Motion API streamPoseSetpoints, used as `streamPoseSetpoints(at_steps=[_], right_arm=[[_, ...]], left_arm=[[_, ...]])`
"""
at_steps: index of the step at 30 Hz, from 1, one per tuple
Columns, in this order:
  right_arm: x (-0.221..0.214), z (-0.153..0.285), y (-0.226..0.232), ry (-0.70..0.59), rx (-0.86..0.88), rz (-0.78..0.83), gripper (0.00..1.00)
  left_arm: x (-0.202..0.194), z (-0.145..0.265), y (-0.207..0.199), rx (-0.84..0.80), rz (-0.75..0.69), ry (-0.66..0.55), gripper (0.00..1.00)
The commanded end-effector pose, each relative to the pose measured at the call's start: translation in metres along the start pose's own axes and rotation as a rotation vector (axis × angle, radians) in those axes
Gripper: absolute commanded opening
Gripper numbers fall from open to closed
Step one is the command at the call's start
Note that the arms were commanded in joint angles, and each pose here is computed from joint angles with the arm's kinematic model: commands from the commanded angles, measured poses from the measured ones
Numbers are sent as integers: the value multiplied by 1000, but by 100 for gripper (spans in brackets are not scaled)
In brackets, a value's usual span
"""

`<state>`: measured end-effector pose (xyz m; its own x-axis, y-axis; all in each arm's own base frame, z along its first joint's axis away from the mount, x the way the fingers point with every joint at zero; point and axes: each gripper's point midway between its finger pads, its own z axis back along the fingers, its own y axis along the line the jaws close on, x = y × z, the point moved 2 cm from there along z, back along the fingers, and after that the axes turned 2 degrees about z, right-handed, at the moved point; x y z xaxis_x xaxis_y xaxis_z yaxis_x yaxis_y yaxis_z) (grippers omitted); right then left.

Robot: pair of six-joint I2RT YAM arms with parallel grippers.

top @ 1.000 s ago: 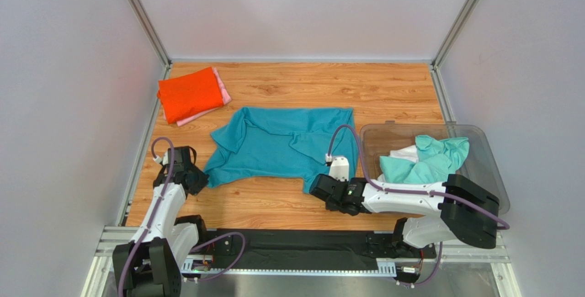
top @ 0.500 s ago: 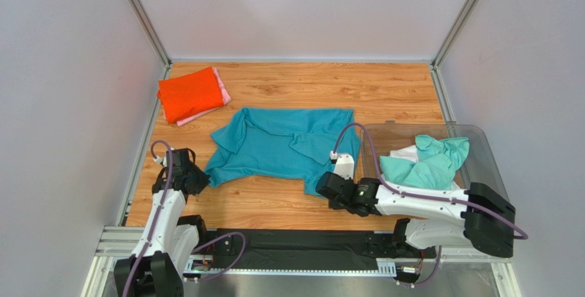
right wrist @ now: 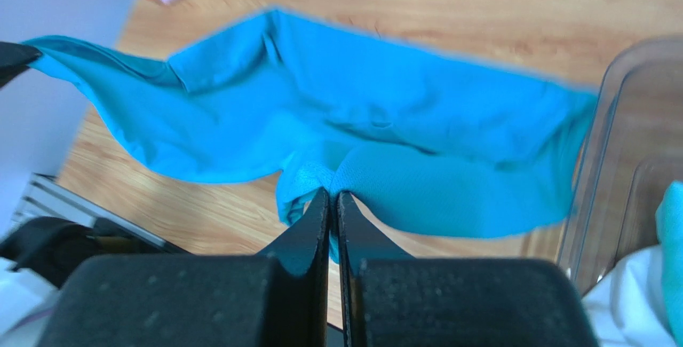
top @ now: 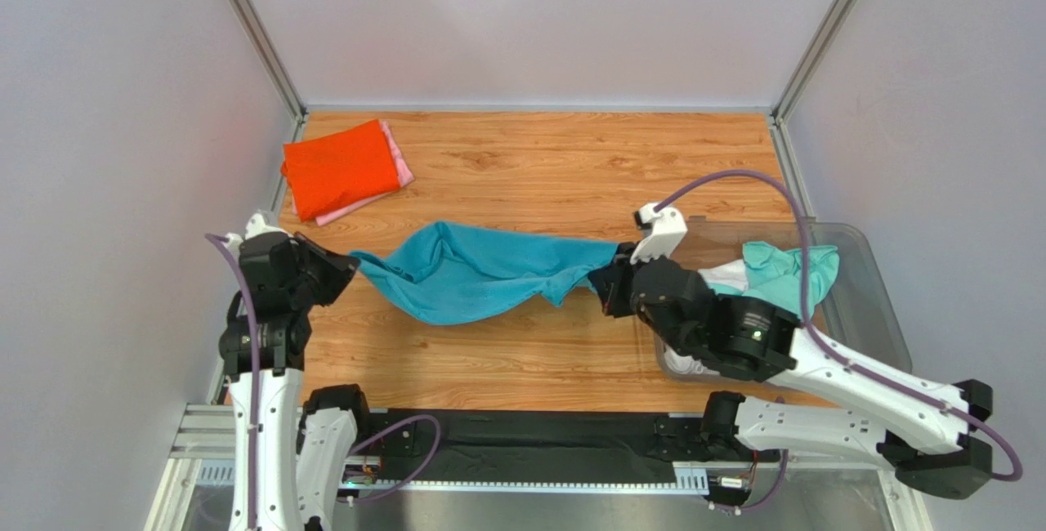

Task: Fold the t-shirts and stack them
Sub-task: Flatten the tshirt out

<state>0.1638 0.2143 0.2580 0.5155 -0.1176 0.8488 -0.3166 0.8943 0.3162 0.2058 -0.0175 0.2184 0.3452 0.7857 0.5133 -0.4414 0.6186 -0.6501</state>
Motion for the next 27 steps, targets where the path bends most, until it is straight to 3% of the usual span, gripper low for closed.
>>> streamPoseSetpoints(at_steps=[1,5,12,23,27], right_arm=[[60,32,-2,-162,20,24,0],[107,70,7,-253,111,25,0],[168,151,40,-339,440,17,0],[205,223,64,-378,716,27,0],[211,260,85,-368,926,47,0]], left_arm=[[22,44,-32,-62,-5,-52,0],[50,91,-63,-126,-42,-157,0],[81,179,-113,-266,-114,-285,0],[96,261,-128,-339,-145,-455,0],[103,305,-142,-417,-164,-551,0]])
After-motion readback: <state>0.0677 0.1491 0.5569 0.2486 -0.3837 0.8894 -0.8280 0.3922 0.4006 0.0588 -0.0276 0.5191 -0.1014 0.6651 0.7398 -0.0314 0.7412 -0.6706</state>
